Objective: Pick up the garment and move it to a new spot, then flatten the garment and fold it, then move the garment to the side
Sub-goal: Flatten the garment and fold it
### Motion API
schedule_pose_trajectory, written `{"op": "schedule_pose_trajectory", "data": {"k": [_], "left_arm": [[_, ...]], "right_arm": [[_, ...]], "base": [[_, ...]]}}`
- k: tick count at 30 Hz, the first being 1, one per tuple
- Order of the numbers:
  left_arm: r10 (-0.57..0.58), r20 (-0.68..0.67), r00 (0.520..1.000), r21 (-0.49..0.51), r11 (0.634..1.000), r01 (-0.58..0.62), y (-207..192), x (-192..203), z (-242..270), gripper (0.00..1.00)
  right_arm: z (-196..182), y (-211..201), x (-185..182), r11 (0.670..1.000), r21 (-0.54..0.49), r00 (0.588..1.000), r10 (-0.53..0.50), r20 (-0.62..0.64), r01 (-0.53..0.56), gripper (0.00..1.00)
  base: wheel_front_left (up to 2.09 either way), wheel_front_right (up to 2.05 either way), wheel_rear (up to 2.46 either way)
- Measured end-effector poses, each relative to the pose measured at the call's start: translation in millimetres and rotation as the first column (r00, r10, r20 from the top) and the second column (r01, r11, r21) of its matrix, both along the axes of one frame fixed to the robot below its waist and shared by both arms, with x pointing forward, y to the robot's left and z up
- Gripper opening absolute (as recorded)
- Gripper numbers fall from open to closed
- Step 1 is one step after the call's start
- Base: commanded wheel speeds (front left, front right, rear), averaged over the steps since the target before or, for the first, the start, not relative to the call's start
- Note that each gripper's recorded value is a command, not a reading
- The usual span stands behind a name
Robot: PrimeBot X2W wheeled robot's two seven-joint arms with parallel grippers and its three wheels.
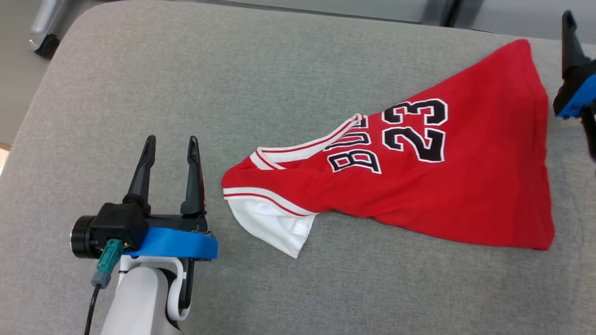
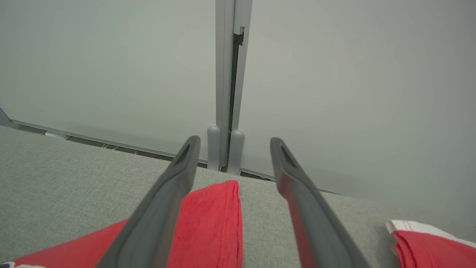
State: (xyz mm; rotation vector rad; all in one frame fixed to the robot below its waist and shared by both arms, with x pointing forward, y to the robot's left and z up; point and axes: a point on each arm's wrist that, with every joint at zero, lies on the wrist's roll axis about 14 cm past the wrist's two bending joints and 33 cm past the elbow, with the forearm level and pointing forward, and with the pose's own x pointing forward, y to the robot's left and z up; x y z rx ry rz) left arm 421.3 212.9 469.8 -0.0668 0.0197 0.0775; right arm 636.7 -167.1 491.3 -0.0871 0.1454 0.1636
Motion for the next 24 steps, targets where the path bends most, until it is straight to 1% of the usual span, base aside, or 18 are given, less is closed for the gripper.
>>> {"op": "schedule_pose_trajectory", "data": {"k": [5, 13, 17, 24], "left_arm": [[-0.027, 0.014, 1.0, 0.001, 1.0, 0.027, -8, 6, 3, 1.0], [-0.05, 0.022, 0.999, 0.007, 0.999, 0.05, -15, 1, 5, 1.0], [-0.064, 0.023, 0.998, 0.012, 0.998, 0.064, -20, -4, 6, 1.0], [-0.085, 0.032, 0.996, 0.013, 0.996, 0.085, -27, -10, 10, 1.0]], "right_arm": [[-2, -16, -20, 1.0, -0.003, 1.0, -0.015, 0.021, 0.015, 1.0], [25, -37, -60, 0.997, 0.064, 0.992, -0.038, 0.119, 0.031, 1.0], [30, -48, -92, 0.993, 0.109, 0.986, -0.06, 0.155, 0.043, 1.0], [12, -60, -152, 0.98, 0.177, 0.983, -0.112, 0.145, 0.086, 1.0]], "base": [[0.0, 0.0, 0.0], [0.0, 0.0, 0.0], [0.0, 0.0, 0.0], [0.0, 0.0, 0.0]]}}
